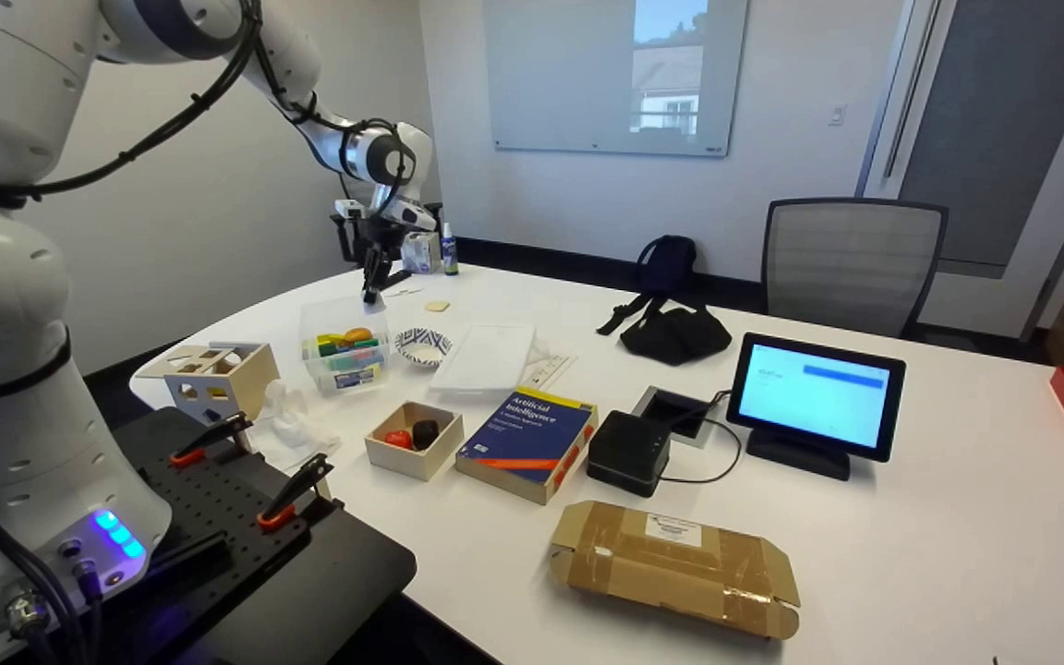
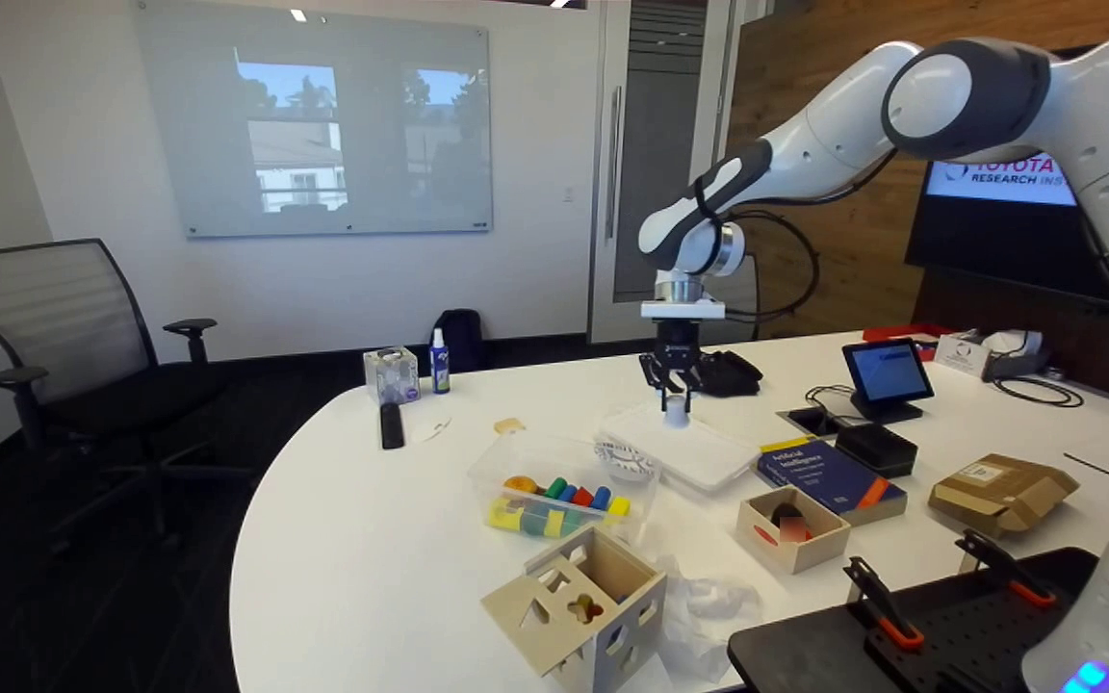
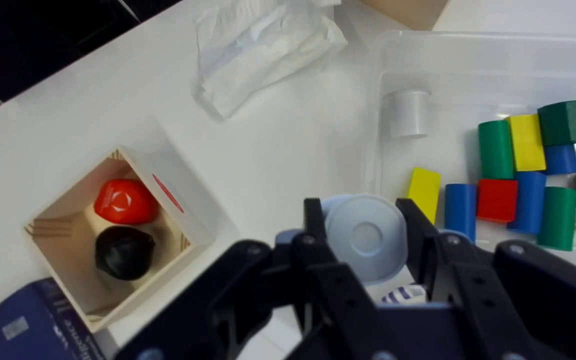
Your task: Remove the small white cup from the lunch box and put it inside the small wooden box
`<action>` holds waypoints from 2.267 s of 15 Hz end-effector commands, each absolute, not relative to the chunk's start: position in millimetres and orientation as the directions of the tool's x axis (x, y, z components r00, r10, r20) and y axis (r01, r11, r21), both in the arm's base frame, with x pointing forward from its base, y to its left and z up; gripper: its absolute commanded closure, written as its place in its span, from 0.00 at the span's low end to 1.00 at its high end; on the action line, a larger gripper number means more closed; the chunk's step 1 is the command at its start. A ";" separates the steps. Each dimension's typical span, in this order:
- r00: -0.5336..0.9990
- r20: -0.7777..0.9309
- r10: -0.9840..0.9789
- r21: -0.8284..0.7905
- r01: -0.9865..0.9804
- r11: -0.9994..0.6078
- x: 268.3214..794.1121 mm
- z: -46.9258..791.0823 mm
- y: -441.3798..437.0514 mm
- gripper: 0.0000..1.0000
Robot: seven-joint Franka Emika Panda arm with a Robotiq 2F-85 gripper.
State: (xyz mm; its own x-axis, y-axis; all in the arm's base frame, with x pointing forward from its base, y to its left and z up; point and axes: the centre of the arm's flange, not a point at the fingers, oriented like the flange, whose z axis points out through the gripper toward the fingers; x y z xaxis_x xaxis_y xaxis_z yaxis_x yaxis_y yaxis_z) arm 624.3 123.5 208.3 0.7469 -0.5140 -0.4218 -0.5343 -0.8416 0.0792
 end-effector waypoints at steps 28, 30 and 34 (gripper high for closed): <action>0.469 -0.274 -0.840 0.058 -0.864 -0.501 473.9 110.5 -53.0 0.85; 0.482 -0.295 -0.825 0.043 -0.856 -0.515 479.4 104.4 -52.7 0.34; 0.522 -0.329 -0.787 -0.009 -0.835 -0.551 486.0 100.6 -47.6 0.05</action>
